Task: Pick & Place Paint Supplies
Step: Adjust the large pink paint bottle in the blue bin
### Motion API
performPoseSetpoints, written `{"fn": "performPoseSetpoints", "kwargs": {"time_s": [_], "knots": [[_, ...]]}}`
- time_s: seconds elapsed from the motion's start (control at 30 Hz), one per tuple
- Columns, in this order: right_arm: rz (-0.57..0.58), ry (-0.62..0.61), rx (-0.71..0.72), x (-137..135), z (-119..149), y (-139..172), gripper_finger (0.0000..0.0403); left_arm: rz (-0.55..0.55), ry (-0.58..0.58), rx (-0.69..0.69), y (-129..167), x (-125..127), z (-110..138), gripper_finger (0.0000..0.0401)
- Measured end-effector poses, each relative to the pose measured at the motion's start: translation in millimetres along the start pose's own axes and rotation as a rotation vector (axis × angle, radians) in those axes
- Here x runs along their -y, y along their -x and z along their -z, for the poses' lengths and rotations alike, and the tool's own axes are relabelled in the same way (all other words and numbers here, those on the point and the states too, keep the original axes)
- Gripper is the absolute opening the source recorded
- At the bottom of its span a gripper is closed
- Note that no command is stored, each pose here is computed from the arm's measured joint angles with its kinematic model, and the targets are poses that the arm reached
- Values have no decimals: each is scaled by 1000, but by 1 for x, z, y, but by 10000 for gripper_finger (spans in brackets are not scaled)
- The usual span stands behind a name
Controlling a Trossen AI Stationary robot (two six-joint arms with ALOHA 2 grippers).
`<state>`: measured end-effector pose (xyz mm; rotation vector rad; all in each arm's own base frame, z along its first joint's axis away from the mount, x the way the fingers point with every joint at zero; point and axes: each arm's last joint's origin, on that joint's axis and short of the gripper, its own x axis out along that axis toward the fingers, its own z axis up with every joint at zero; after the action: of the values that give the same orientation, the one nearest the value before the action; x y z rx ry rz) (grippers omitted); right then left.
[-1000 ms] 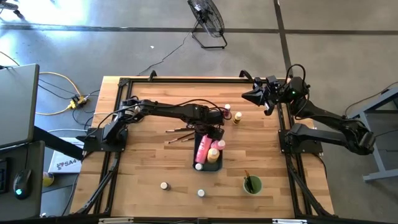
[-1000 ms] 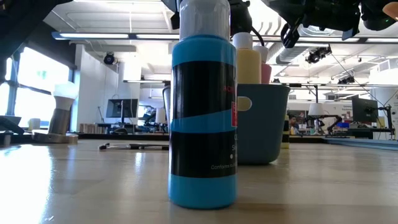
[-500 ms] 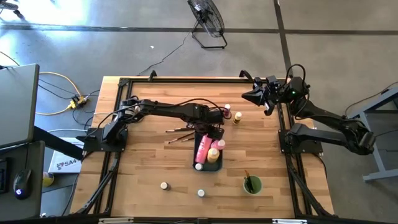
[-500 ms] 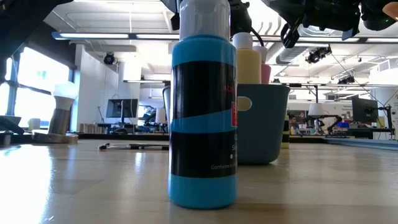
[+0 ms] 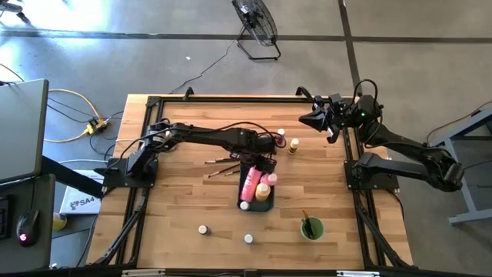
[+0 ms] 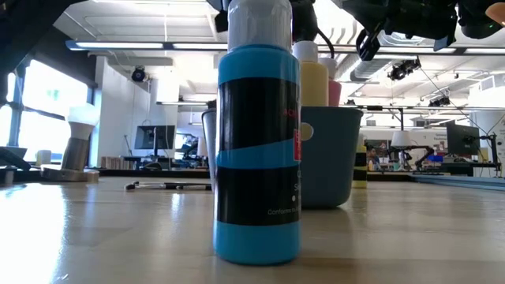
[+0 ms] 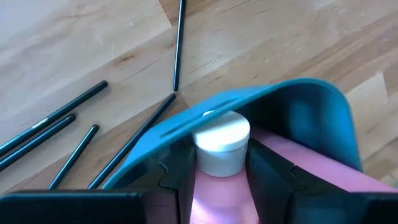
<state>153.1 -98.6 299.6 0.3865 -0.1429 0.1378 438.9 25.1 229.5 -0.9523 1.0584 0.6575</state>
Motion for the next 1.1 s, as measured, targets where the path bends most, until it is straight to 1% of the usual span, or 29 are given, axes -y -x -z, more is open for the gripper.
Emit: {"fn": "performPoseSetpoints", "kwargs": {"time_s": [0.17, 0.37, 0.6, 0.83, 0.93, 1.0, 1.1], "knots": [[-10, -2, -9, 0, 0, 0, 2, 2, -11, 22, 7, 0, 0, 118], [-9, -3, -10, 0, 1, 0, 2, -6, -20, 88, 20, 0, -2, 118], [-10, 3, -11, 0, 1, 0, 2, -11, -17, 106, 32, -2, -2, 118], [-12, 14, -13, 0, 1, 0, 2, 1, -26, 153, 44, 0, -1, 118], [-12, 14, -13, 0, 1, 0, 2, -22, -41, 181, 55, 0, 0, 118], [-13, 15, -13, 0, 1, 0, 2, -12, -49, 222, 63, 4, -1, 118], [-12, 19, -14, 0, 1, 0, 2, -33, -79, 242, 75, 7, -1, 118]]}}
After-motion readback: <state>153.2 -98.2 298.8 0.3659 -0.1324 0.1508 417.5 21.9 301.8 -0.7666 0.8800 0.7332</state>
